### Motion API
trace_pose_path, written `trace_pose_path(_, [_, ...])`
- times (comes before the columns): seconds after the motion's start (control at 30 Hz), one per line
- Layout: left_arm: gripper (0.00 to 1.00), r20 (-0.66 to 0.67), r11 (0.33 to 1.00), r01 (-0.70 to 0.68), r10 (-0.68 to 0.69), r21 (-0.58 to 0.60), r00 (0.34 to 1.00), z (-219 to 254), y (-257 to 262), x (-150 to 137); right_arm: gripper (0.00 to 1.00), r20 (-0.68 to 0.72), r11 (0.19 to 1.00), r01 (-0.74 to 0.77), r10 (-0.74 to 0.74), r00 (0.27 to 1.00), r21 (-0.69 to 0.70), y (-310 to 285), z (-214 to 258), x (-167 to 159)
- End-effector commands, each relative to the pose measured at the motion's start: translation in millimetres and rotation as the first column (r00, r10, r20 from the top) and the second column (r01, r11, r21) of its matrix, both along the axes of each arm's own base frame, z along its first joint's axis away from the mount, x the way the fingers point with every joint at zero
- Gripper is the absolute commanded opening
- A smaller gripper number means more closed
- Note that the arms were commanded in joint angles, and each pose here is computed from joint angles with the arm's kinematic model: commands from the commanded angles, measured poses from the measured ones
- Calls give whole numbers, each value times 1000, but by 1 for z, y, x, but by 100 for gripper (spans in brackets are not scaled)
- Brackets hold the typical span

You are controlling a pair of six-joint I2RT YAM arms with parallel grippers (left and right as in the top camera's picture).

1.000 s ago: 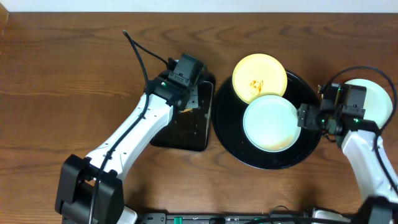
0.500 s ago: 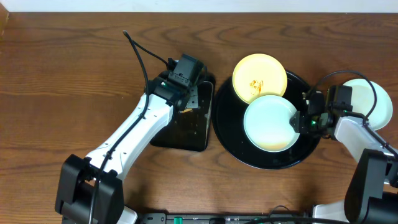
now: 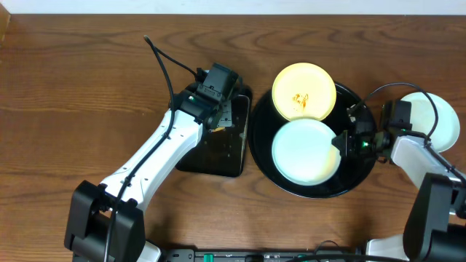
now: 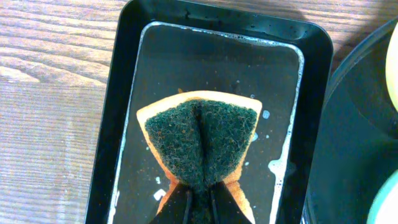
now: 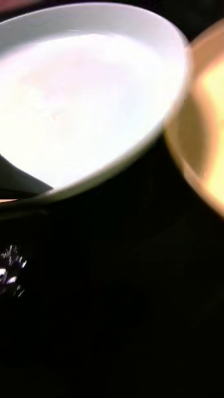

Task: Clean dirty plates on tray and stack at the side
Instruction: 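Grasp the rim of the wiped green plate with the right gripper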

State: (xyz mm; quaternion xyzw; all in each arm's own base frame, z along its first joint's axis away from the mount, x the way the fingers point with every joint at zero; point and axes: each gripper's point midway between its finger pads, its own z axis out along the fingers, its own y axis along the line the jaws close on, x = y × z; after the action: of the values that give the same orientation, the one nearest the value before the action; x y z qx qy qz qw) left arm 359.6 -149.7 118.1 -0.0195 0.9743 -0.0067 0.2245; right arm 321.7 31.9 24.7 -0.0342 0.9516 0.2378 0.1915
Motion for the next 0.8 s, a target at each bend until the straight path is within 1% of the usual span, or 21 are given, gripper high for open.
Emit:
trace_pose_path(0.0, [8,-6,1000,-4,4,28,1000,-5,6,0,1,154,997,-58,50,987,47,10,43,12])
trace_pose_path(0.07, [8,-6,1000,-4,4,28,1000,-5,6,0,1,213,999,-50,47,976,10,6,60,16])
trace_pose_path(0.2, [8,-6,1000,-4,4,28,1000,-5,6,0,1,314,993,3,34,949,-117,-7,91,20])
trace_pose_path(0.33, [8,-6,1000,-4,4,28,1000,-5,6,0,1,400,954,94,30,916,-285,-21,118,21])
trace_pose_path(0.4, [7,-6,1000,-4,4,28,1000,-5,6,0,1,429,930,116,48,902,-348,-23,128,20])
trace_pose_path(0.53, [8,-6,1000,-4,4,28,1000,-5,6,0,1,471,852,194,69,879,-486,-28,146,18])
trace_pose_path(0.77, [7,-6,1000,-4,4,28,1000,-5,6,0,1,487,680,251,177,855,-689,-20,164,15])
